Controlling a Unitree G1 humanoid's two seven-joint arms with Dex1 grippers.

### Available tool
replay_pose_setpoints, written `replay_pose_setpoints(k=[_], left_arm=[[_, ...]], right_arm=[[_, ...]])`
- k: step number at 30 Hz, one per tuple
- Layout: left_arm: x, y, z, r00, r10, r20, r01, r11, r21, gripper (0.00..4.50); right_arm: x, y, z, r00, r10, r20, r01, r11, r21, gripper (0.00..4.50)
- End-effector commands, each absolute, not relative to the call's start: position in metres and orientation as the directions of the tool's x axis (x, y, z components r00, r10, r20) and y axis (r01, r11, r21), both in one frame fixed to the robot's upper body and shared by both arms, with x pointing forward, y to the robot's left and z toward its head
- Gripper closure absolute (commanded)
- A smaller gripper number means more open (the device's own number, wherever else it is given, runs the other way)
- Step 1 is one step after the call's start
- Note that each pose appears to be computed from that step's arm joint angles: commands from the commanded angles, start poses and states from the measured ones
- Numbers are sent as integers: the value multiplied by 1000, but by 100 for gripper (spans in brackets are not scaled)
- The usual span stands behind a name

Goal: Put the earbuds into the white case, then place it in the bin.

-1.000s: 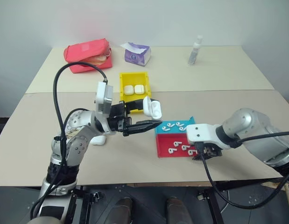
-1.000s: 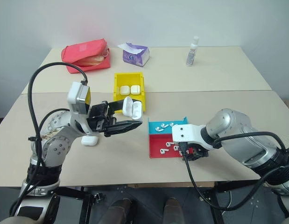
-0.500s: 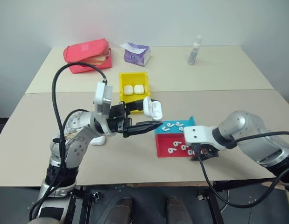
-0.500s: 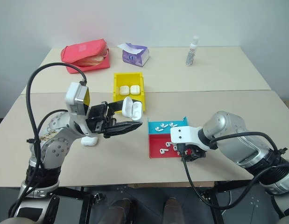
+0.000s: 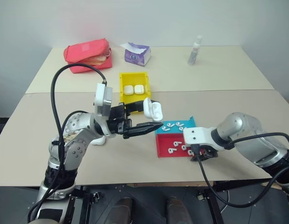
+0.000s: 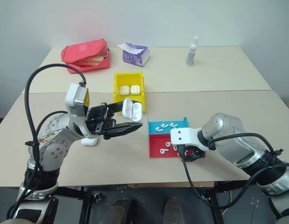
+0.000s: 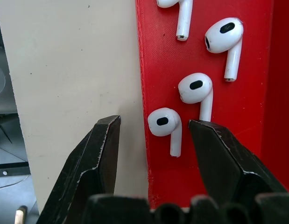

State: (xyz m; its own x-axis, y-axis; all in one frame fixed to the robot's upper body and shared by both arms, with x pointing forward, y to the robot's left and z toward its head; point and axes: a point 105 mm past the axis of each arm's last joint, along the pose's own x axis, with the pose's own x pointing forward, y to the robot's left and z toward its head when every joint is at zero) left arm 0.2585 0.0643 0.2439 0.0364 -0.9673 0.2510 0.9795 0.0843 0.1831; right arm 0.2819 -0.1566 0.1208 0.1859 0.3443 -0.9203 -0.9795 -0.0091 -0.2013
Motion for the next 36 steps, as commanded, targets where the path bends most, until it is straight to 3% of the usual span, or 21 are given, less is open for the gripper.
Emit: replay_pose_setpoints(k=[1,6,14,19,22,24,28,33,36], left_arm=[[252,66,253,13,-964,265,973,74,220,167],[252,67,253,13,-964,264,973,73,221,167],[251,67,253,7,-964,264,973,67,220,167],[251,66,253,-1,-964,264,974,59,219,167],[252,67,255,-11,-965,263,973,49,223,167],[253,66,256,-25,-964,263,972,38,230,167],[256,63,259,-59,-962,267,973,5,231,167],[260,56,260,-107,-960,259,971,-45,235,167],[264,52,259,-122,-962,245,972,-66,225,167]], right_arm=[[281,-156,123,184,346,-920,-979,-21,-204,231],[281,-156,121,185,351,-918,-980,-10,-201,388],[280,-156,124,195,361,-912,-978,1,-209,388],[271,-160,148,229,421,-878,-972,53,-229,388],[264,-159,174,296,520,-801,-954,129,-270,388],[260,-157,196,353,628,-693,-933,181,-310,388],[255,-151,241,452,835,-313,-862,318,-395,388],[253,-141,286,484,869,109,-810,491,-320,388],[253,-131,304,442,859,257,-839,498,-221,388]])
